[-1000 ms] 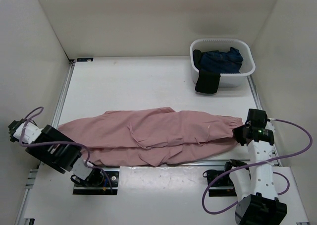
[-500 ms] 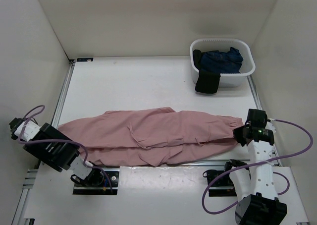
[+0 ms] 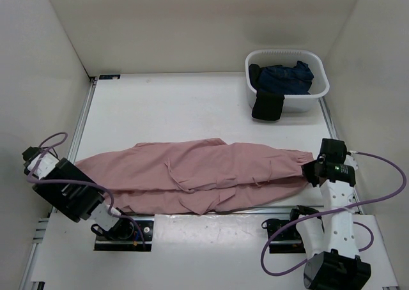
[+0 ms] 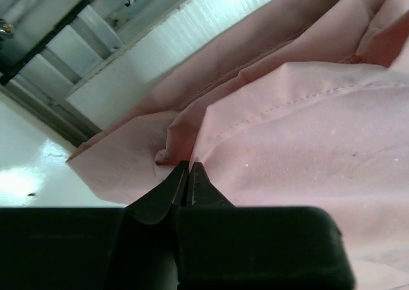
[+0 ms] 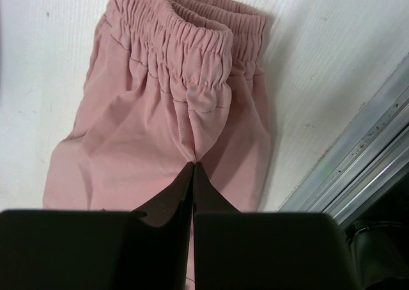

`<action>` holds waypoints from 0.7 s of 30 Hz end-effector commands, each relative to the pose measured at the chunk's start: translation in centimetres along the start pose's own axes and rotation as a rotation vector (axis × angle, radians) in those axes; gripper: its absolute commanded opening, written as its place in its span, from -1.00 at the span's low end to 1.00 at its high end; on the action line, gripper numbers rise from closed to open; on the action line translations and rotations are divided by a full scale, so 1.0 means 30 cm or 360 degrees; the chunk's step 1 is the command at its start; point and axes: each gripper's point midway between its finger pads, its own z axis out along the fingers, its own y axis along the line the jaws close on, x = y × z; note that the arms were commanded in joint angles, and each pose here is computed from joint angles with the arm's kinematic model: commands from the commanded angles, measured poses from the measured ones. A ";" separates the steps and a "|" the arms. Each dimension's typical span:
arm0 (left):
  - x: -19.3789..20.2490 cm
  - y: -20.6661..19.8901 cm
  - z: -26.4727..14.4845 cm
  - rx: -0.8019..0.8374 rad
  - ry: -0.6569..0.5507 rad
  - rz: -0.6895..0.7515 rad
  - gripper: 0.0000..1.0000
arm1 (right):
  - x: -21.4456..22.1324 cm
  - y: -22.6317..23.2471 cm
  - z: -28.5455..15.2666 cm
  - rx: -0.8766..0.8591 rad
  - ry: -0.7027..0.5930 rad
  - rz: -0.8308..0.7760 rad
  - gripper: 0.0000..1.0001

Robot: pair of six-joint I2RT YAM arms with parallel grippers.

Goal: Fold and stack the trousers
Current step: Fold the trousers

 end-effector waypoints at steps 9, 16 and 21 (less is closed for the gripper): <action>-0.240 0.120 -0.344 -0.0303 -0.0602 -0.0072 -0.72 | -0.217 0.080 -0.217 -0.0040 -0.0331 -0.0051 -1.00; -0.194 0.157 -0.313 -0.0388 -0.0541 -0.0094 -0.72 | -0.169 -0.014 -0.176 0.0104 -0.0298 -0.0003 -1.00; -0.111 0.184 -0.212 -0.0449 -0.0423 -0.0102 -0.72 | -0.049 -0.151 -0.065 0.0307 -0.0163 -0.0004 -1.00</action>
